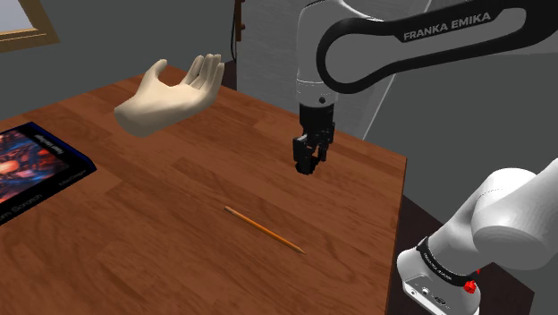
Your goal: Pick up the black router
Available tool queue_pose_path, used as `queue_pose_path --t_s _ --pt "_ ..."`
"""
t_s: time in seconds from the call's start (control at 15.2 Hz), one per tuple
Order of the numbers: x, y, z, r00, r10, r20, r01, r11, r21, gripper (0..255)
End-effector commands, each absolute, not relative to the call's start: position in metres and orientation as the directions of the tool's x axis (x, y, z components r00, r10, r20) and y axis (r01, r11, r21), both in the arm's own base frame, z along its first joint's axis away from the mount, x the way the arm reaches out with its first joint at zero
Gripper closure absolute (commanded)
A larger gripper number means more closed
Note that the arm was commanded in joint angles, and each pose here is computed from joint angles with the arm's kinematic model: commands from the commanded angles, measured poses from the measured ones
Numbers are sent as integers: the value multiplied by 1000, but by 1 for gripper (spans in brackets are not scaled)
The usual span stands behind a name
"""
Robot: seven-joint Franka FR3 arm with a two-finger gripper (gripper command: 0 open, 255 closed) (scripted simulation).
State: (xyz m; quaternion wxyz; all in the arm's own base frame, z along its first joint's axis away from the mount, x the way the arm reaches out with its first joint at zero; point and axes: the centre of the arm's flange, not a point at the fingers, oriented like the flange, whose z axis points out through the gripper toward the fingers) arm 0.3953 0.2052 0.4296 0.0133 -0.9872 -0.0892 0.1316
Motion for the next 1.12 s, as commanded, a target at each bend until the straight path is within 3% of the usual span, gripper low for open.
queue_pose_path --t_s 0.0,1.06 --pt "396 206 434 949 179 -258 172 -984 -50 255" --pt "396 206 509 949 179 -258 172 -984 -50 255"
